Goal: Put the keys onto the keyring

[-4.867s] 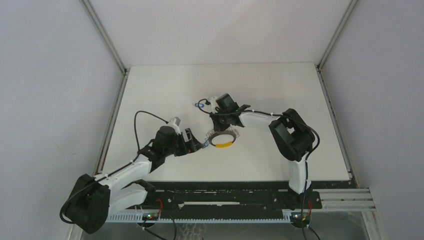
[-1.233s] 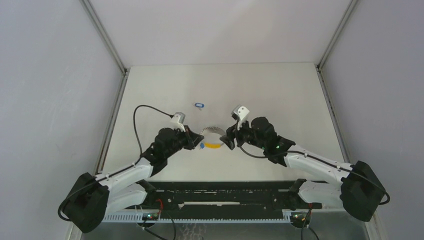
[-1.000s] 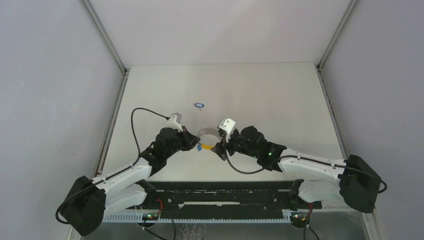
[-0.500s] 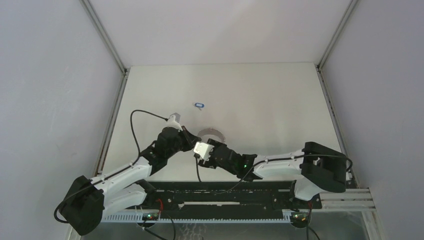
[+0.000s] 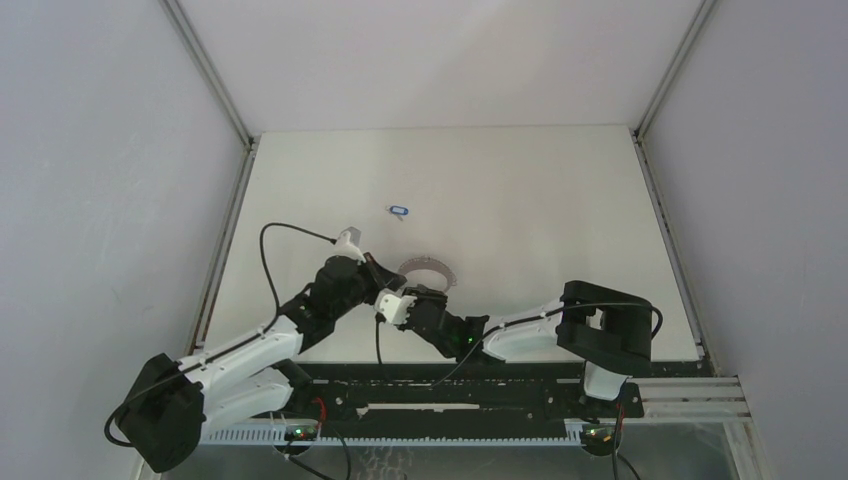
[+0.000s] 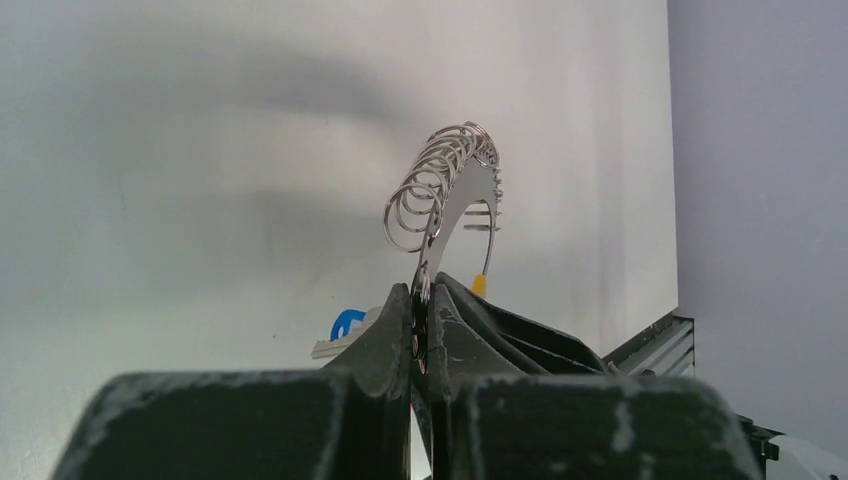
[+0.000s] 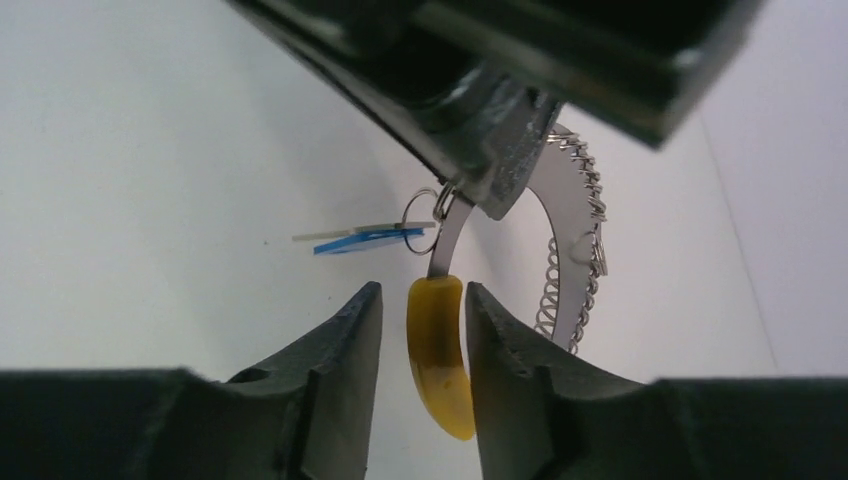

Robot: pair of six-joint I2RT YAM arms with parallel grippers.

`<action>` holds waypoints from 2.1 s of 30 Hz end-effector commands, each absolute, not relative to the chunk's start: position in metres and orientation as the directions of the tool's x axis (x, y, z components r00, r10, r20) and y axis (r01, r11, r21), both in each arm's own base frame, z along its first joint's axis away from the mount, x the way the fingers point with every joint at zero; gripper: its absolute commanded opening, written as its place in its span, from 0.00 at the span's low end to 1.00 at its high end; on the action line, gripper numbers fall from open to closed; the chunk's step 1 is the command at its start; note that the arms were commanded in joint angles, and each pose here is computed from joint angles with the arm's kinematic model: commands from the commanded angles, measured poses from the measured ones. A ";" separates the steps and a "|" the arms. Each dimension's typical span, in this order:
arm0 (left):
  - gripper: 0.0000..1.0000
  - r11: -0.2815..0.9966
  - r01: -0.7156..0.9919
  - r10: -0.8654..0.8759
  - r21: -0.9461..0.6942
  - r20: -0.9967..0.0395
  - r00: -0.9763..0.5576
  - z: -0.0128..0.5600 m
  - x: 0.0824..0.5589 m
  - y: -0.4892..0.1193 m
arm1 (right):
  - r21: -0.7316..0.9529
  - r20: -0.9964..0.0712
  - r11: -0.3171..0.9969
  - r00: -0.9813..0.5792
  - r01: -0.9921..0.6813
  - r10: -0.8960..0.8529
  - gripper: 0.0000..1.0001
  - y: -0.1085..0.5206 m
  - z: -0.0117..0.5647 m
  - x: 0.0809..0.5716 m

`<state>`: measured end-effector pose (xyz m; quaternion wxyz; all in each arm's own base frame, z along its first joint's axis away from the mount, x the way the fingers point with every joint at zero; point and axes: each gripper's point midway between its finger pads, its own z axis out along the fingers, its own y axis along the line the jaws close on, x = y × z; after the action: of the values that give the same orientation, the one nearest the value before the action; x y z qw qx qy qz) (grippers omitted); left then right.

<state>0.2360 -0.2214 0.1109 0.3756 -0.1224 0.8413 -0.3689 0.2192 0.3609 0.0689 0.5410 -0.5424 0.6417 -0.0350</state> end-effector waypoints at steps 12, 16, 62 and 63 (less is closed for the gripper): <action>0.40 0.688 0.202 -0.532 -0.697 -0.673 -0.514 0.196 0.246 -0.205 | -0.533 -0.777 0.497 0.164 -0.685 -0.608 0.00 0.350 0.121 0.228; 0.52 0.717 0.258 -0.509 -0.647 -0.740 -0.440 0.218 0.242 -0.190 | -0.479 -0.823 0.501 0.169 -0.721 -0.543 0.00 0.338 0.144 0.223; 0.49 0.747 0.175 -0.147 -0.641 -0.416 -0.897 0.042 0.197 -0.242 | -0.004 -0.854 0.379 -0.194 -0.925 -0.482 0.41 0.353 0.100 0.209; 0.49 0.734 0.188 -0.140 -0.653 -0.416 -0.898 0.045 0.196 -0.248 | -0.006 -0.855 0.387 -0.196 -0.922 -0.480 0.41 0.351 0.100 0.211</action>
<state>0.2013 -0.2163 0.0270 0.2338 -0.0062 0.9246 -0.3007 0.1969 0.3446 0.0757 0.3766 -0.5074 0.7293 0.2622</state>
